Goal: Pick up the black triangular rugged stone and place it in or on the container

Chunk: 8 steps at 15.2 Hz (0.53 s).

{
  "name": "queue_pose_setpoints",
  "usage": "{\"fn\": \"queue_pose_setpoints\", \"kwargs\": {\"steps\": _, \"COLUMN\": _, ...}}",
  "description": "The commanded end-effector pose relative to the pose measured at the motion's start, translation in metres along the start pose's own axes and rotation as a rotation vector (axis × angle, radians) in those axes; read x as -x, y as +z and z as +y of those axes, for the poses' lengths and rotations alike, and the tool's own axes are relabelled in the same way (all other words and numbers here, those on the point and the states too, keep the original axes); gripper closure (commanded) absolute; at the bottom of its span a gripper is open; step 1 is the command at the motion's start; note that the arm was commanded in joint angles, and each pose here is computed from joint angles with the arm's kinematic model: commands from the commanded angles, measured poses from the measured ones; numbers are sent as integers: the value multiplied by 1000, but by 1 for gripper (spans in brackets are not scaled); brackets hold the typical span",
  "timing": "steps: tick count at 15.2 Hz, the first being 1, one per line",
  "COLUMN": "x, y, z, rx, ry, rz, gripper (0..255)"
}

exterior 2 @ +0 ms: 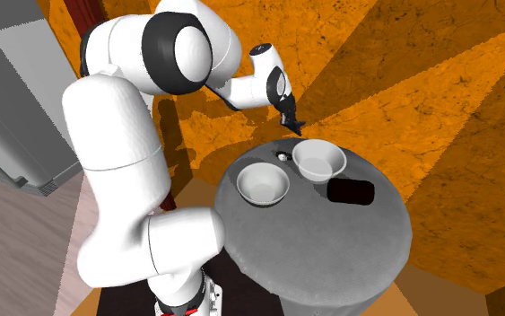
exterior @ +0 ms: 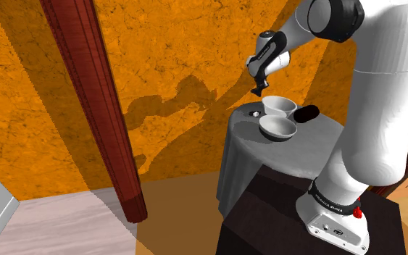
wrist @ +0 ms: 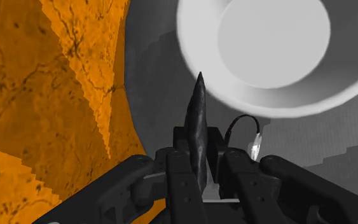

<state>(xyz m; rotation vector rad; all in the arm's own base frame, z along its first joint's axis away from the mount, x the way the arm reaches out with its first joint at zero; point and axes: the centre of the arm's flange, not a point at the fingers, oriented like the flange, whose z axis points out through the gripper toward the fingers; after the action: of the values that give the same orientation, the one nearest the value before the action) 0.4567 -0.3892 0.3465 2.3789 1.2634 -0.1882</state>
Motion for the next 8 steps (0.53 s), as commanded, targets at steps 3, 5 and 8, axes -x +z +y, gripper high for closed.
{"fn": "queue_pose_setpoints", "kwargs": {"steps": 3, "x": 7, "y": -20, "z": 6, "rx": -1, "ry": 0, "rz": 0, "gripper": 255}}
{"fn": "queue_pose_setpoints", "kwargs": {"steps": 5, "x": 21, "y": -22, "z": 2, "rx": -1, "ry": 0, "rz": 0, "gripper": 255}}
{"fn": "queue_pose_setpoints", "kwargs": {"steps": 8, "x": 56, "y": -21, "z": -15, "rx": -1, "ry": 0, "rz": 0, "gripper": 255}}
